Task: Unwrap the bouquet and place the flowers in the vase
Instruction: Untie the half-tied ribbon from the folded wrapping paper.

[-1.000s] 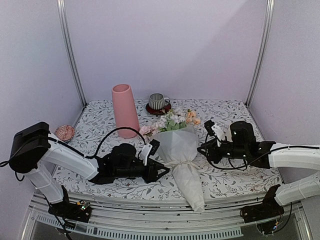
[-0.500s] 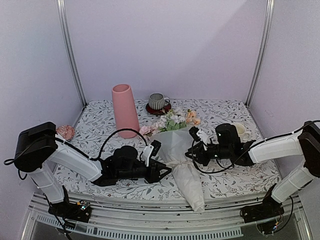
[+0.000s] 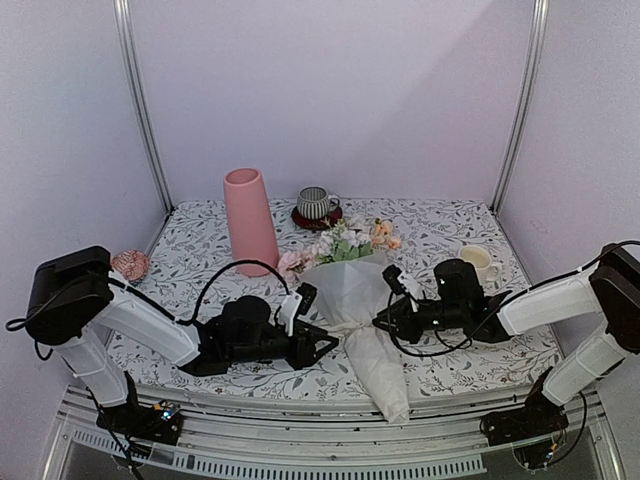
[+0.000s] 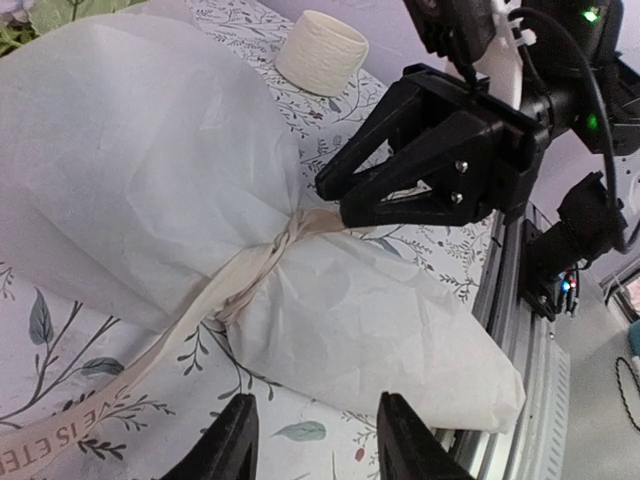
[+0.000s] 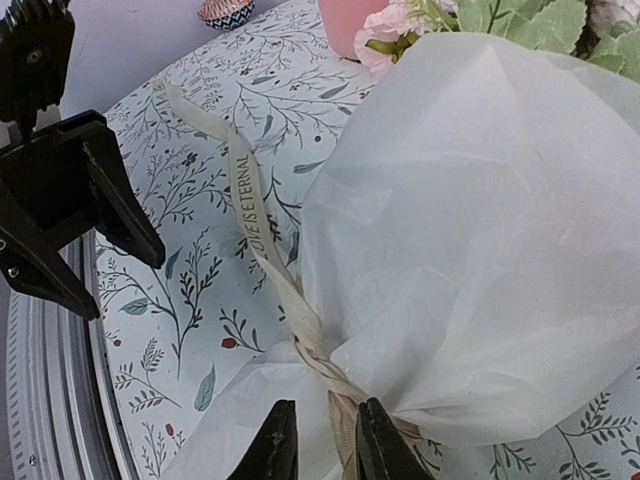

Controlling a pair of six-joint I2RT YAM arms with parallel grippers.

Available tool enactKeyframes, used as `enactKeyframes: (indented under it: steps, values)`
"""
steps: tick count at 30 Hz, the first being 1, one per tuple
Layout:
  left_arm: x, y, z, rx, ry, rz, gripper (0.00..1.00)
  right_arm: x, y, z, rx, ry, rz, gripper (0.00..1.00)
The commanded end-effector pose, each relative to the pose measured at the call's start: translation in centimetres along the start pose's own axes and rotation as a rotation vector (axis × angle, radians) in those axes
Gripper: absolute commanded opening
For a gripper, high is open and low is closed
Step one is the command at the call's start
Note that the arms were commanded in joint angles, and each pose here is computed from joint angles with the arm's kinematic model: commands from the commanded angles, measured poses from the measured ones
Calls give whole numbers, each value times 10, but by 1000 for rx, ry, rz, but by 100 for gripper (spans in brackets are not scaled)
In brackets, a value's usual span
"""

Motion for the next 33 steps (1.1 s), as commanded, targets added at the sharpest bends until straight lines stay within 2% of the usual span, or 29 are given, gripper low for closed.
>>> enactKeyframes:
  steps: [1,9,20,26,33]
  values:
    - [-12,-12,-6,32,-34,16,43,6,7,5,-53,38,56,20]
    - [-17,-8,-19,-6,-32,1,41,14,14,25,-73,93,78,20]
    - [-23,4,-41,-100,14,38,39,-7,46,46,-139,109,4,20]
    - [-22,6,-41,-120,52,72,38,-27,42,37,-76,46,7,20]
    - [-22,5,-31,-115,69,71,32,-19,19,38,26,76,24,14]
Point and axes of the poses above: each gripper's point midway between its finger pads, its own z axis out along the fingers, its own y axis along the line the jaws close on, x = y × z, the point moved 1 cm from there along -z, back along the fingers, and after that the axes turned 8 degrees about z, right-handed, at the moved point
